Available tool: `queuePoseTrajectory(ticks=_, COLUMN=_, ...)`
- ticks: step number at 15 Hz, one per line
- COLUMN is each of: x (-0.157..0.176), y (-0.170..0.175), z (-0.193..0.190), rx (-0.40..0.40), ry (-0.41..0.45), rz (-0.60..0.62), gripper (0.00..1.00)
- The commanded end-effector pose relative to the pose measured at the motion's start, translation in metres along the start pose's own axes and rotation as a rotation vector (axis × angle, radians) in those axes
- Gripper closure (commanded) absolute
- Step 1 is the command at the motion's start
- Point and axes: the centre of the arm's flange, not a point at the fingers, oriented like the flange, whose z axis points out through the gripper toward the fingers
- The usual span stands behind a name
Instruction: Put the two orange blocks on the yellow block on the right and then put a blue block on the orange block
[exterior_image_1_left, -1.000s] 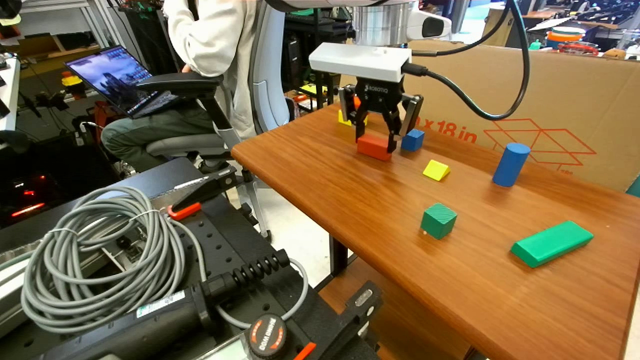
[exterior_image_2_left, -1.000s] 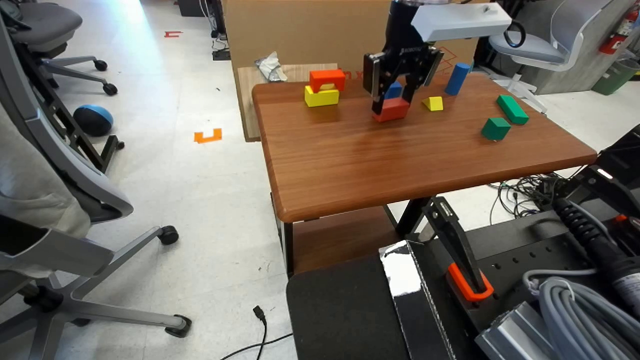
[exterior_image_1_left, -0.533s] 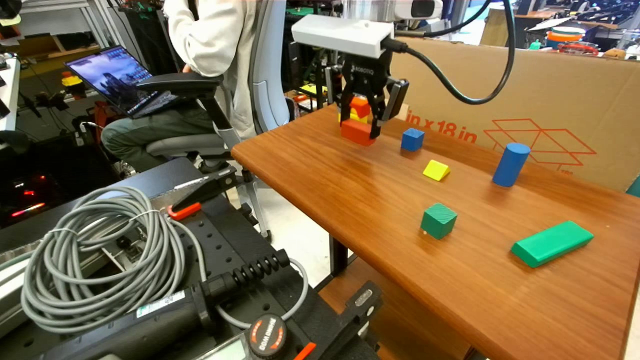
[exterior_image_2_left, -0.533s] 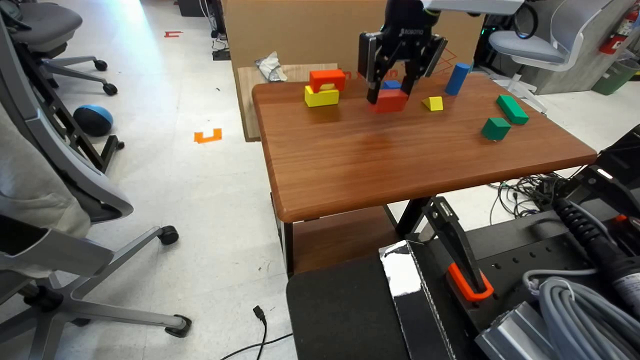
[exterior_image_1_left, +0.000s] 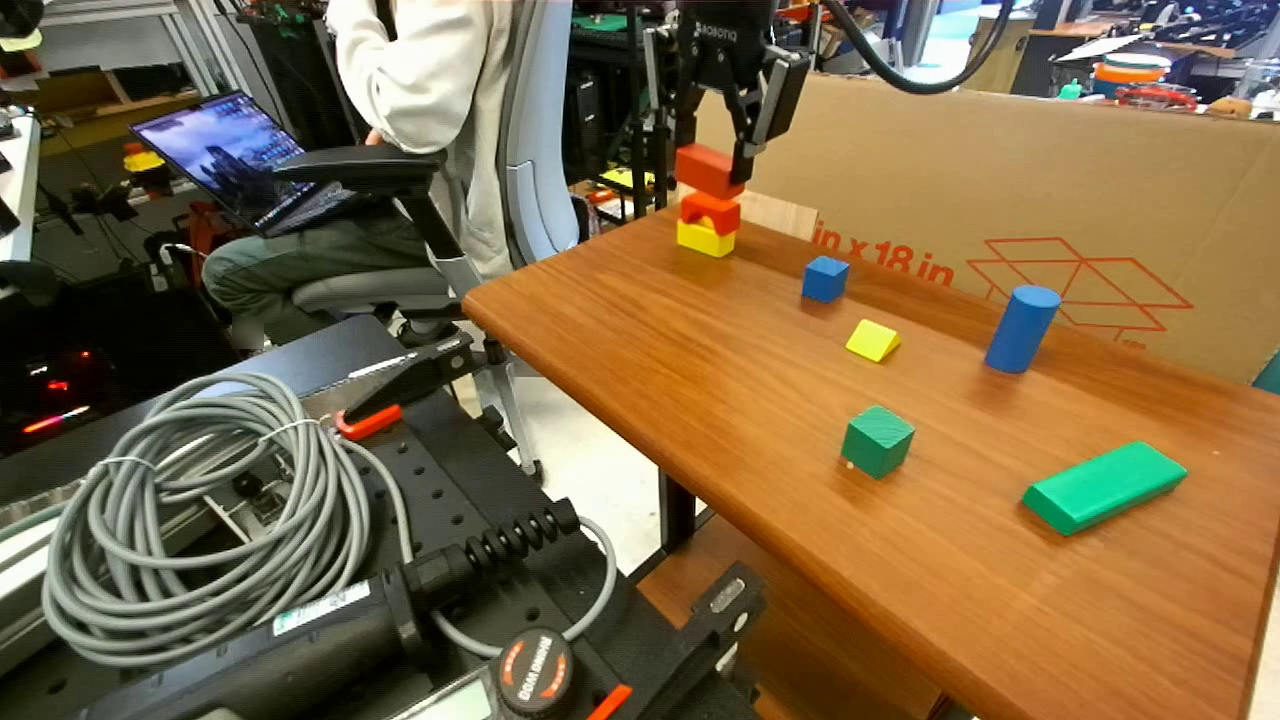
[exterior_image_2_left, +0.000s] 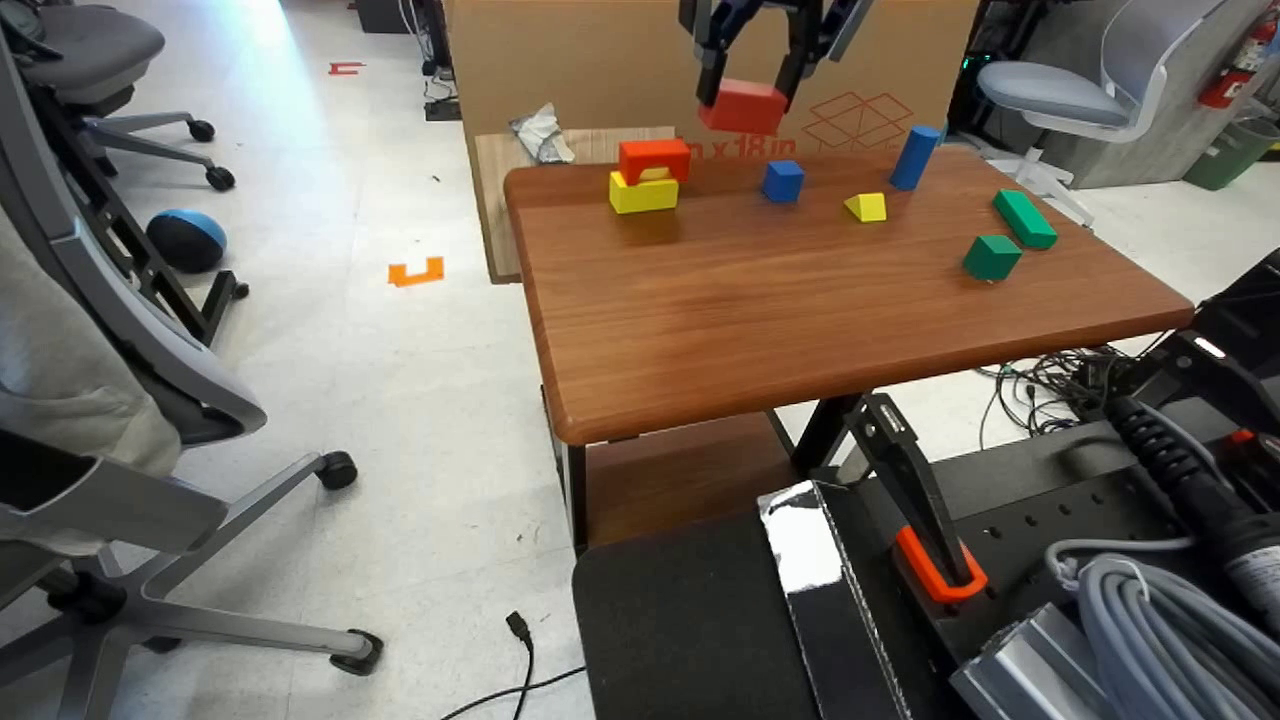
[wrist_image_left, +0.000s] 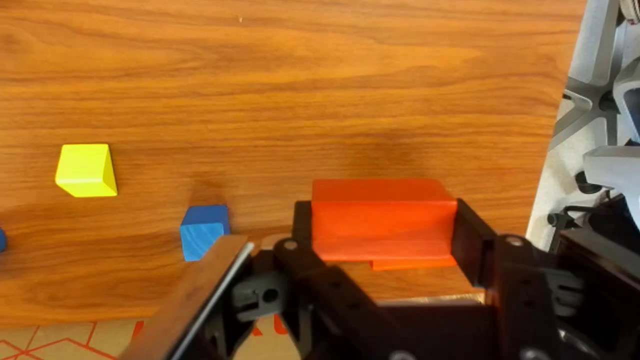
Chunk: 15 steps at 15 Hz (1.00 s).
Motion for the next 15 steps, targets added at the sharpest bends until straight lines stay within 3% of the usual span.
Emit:
queuePoseTrajectory(ticks=1, x=0.014, y=-0.015, z=-0.018, rx=-0.009, ry=0.015, rz=0.052, gripper=0.59)
queuePoseTrajectory(ticks=6, x=0.029, y=-0.032, z=-0.022, rx=-0.001, ry=0.036, rz=0.087, gripper=0.59)
queuePoseTrajectory(ticks=15, x=0.048, y=-0.042, z=-0.005, rx=-0.071, ry=0.073, rz=-0.026, gripper=0.59)
